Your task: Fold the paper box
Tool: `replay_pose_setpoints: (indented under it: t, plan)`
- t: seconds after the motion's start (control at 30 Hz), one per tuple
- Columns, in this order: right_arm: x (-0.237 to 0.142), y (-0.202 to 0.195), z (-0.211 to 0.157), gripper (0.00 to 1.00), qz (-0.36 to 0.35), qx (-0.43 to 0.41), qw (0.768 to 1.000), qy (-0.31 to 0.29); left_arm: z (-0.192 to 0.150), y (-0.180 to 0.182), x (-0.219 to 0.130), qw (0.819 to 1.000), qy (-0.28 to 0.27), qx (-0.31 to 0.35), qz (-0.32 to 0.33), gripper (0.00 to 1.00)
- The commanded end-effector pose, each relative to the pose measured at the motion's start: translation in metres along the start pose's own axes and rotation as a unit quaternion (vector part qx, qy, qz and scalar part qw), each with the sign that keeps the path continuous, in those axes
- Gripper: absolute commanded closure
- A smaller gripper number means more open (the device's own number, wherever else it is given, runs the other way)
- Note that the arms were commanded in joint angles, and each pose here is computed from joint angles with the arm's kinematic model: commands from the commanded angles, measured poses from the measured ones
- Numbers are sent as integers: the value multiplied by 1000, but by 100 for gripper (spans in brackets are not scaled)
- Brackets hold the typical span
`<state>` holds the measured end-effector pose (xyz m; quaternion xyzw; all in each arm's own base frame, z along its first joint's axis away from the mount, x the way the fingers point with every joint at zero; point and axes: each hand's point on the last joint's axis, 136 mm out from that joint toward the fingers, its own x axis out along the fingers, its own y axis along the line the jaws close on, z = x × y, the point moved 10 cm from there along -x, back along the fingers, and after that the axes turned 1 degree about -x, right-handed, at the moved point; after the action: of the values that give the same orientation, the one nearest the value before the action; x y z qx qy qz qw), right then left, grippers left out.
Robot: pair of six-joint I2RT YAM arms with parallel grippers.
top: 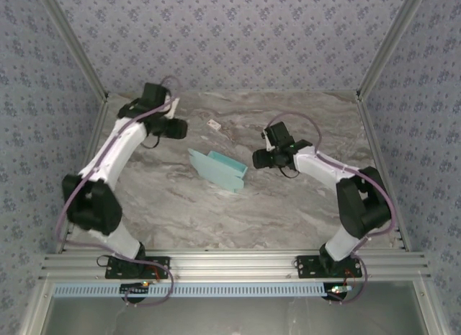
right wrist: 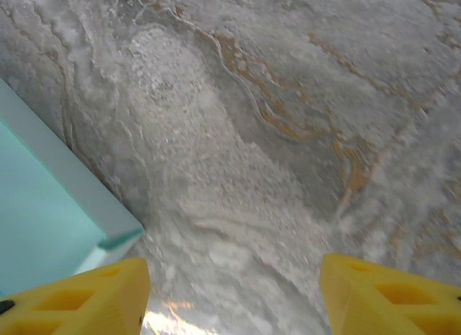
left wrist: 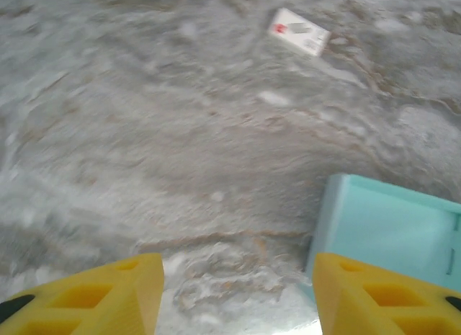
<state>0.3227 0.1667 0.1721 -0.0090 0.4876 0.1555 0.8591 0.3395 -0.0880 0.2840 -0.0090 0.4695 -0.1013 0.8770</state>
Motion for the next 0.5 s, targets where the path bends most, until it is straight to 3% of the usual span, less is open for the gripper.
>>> replay_pose_setpoints:
  t: [0.0, 0.23, 0.47]
  plan:
    - [8, 1, 14, 35, -4, -16, 1000, 1, -26, 18, 5, 996, -39, -75, 24, 43]
    - [38, 7, 26, 37, -15, -44, 998, 32, -107, 3, 26, 987, -32, -151, -51, 45]
    - [52, 17, 17, 39, -6, -70, 995, 68, -140, -41, 58, 986, 6, -142, -92, 45]
